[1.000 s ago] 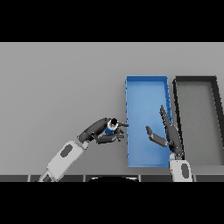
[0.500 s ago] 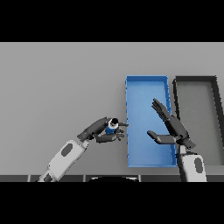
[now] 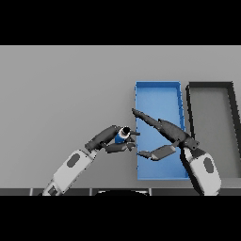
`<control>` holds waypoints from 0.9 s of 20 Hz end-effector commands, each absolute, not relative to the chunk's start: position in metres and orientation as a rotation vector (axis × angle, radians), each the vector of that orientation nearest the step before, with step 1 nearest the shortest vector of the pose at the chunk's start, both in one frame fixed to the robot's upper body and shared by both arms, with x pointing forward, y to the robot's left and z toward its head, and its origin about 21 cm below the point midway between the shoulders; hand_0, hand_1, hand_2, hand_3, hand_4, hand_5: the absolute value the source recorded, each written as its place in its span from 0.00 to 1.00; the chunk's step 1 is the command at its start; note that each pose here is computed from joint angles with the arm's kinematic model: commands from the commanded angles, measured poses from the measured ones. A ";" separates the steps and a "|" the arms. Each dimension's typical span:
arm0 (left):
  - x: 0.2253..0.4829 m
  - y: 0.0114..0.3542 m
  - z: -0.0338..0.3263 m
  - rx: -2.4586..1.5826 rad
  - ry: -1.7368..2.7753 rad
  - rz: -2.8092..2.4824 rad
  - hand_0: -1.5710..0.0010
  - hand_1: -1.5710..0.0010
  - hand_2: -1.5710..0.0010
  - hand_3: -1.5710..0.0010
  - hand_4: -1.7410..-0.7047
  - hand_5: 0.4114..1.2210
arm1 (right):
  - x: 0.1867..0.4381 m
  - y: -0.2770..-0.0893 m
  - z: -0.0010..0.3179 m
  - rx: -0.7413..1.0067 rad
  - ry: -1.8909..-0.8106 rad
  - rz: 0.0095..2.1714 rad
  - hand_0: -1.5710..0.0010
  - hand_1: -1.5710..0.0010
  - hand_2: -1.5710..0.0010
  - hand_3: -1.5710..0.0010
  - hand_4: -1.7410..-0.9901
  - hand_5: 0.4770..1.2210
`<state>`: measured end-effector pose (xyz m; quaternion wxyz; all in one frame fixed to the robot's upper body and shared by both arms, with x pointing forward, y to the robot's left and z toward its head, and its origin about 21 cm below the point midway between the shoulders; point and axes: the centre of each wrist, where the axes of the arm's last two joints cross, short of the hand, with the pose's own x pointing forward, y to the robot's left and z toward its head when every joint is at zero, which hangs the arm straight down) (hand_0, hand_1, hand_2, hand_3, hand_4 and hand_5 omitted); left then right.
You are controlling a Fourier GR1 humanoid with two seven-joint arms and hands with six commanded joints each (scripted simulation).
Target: Pick up the blue pipe and place it into the blue bin.
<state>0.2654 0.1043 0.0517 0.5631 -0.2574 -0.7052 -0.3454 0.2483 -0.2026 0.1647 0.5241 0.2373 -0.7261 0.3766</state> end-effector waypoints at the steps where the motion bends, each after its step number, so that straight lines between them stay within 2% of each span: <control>1: 0.269 0.105 0.053 -0.605 -1.664 -0.809 0.00 0.00 0.00 0.09 0.01 1.00 | 0.249 -0.199 0.167 0.570 -1.728 0.949 1.00 1.00 1.00 1.00 0.58 0.07; 10: 0.270 0.103 0.046 -0.657 -1.653 -0.817 0.00 0.00 0.00 0.04 0.01 1.00 | 0.275 -0.146 0.175 0.660 -1.667 1.114 1.00 1.00 1.00 1.00 0.69 0.06; 16: 0.275 0.108 0.051 -0.695 -1.619 -0.812 0.00 0.00 0.00 0.06 0.02 1.00 | 0.296 -0.120 0.176 0.695 -1.625 1.155 0.99 0.98 0.96 0.99 0.67 0.05; 17: 0.276 0.107 0.052 -0.702 -1.618 -0.818 0.00 0.00 0.00 0.11 0.02 1.00 | 0.297 -0.116 0.174 0.718 -1.619 1.175 0.97 0.95 0.93 0.97 0.63 0.06; 18: 0.277 0.107 0.053 -0.693 -1.665 -0.841 0.05 0.11 0.13 0.27 0.11 1.00 | 0.298 -0.112 0.180 0.727 -1.617 1.192 0.91 0.89 0.88 0.93 0.58 0.06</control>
